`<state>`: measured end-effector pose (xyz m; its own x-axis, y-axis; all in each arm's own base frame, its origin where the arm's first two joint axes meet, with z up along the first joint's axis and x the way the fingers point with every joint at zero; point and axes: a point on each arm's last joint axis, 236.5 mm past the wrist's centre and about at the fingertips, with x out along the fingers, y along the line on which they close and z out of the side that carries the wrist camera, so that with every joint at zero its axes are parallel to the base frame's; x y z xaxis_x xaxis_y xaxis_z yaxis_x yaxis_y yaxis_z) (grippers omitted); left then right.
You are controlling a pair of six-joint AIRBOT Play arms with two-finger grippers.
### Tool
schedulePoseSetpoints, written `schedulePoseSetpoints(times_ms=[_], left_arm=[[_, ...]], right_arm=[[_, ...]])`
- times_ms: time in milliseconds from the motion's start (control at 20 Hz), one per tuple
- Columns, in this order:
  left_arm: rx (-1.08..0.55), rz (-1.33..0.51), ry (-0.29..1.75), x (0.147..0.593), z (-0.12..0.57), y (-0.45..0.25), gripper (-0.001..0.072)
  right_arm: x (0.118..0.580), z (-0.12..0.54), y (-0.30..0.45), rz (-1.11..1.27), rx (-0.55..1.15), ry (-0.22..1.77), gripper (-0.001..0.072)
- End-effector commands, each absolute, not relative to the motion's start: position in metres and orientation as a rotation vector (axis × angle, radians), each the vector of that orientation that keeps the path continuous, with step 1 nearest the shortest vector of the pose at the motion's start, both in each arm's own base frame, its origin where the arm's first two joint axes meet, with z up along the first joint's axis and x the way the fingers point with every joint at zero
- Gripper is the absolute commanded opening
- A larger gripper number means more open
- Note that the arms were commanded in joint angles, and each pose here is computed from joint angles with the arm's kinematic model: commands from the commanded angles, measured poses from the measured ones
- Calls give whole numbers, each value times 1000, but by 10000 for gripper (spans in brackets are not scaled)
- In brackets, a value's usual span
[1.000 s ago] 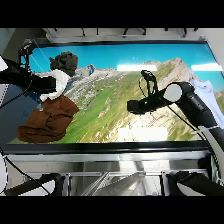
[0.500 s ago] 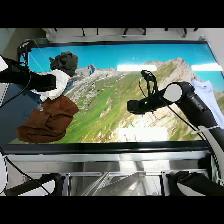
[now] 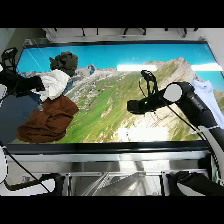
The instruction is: Fold the shirts.
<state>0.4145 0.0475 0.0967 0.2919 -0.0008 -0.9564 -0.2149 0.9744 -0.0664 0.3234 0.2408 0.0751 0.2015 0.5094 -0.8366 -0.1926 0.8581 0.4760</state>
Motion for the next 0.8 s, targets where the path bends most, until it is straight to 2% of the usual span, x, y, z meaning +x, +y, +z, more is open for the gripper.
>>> schedulePoseSetpoints(times_ms=[0, 300, 750], left_arm=[[-243, 219, 1381, 406, 59, 93, 628], [-335, 116, 1565, 398, -14, 114, 628], [-424, 64, 1807, 327, -108, 86, 628]], right_arm=[[323, 75, 241, 499, 293, 1281, 26], [323, 75, 241, 499, 293, 1281, 26], [323, 75, 241, 499, 293, 1281, 26]])
